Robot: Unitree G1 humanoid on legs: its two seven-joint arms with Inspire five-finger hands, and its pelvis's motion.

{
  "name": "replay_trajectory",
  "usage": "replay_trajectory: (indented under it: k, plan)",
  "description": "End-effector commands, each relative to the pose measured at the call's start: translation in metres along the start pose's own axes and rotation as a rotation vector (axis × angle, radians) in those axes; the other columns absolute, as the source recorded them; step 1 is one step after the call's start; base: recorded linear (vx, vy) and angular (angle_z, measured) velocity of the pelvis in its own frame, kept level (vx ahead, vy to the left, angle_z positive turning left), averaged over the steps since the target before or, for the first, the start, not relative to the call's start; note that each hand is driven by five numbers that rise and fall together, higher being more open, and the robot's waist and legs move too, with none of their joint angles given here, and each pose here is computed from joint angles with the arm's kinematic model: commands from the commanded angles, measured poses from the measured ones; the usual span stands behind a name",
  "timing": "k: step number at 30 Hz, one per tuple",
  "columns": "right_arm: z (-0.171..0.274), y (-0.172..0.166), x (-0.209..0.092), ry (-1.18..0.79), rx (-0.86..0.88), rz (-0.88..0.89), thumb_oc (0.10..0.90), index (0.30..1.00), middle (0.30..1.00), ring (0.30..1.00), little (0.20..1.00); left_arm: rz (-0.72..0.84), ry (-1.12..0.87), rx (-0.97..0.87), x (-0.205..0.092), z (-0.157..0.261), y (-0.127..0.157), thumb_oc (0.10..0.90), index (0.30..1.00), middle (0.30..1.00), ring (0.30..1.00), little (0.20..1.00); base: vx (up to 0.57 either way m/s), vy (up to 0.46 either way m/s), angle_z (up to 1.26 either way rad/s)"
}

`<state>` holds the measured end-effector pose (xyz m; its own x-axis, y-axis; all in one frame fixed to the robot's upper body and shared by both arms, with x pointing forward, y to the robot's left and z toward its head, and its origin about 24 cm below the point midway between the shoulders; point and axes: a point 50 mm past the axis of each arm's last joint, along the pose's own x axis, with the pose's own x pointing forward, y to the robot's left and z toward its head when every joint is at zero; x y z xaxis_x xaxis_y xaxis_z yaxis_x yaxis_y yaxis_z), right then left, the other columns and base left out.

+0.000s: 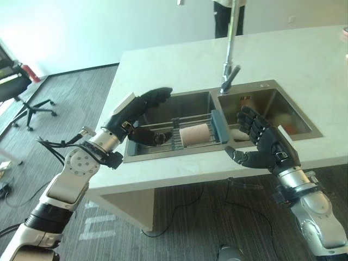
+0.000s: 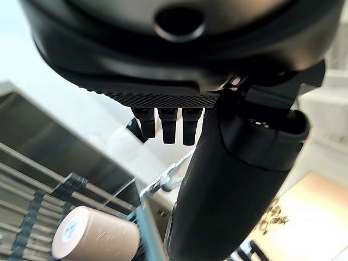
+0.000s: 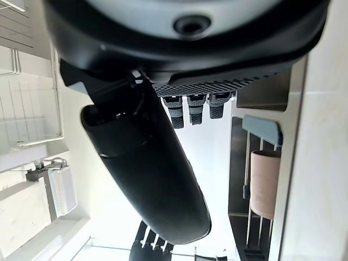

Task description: Place the dishes in the dishwasher.

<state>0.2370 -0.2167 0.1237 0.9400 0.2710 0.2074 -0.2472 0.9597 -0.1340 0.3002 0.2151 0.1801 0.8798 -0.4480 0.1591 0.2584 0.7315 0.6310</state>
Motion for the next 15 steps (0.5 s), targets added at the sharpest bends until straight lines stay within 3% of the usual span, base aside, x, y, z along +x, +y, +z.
replay_trajectory:
  k: [1,4,15]
  plan:
    - [0.046,0.004,0.019,-0.243,-0.015,0.088,0.800,0.900,0.900,0.900,0.900,0.113,-0.170,0.114,0.018,0.044,0.040,0.800,0.900,0.900,0.900,0.900,0.03,0.019,-0.17]
    - [0.044,0.002,0.021,-0.221,-0.028,0.133,0.800,0.900,0.900,0.900,0.900,0.123,-0.052,0.081,0.030,0.016,0.047,0.800,0.900,0.900,0.900,0.900,0.02,0.023,-0.20]
    - [0.040,-0.002,0.019,-0.180,-0.048,0.178,0.800,0.900,0.900,0.900,0.900,0.141,0.121,0.059,0.031,-0.024,0.056,0.800,0.900,0.900,0.900,0.900,0.02,0.011,-0.13]
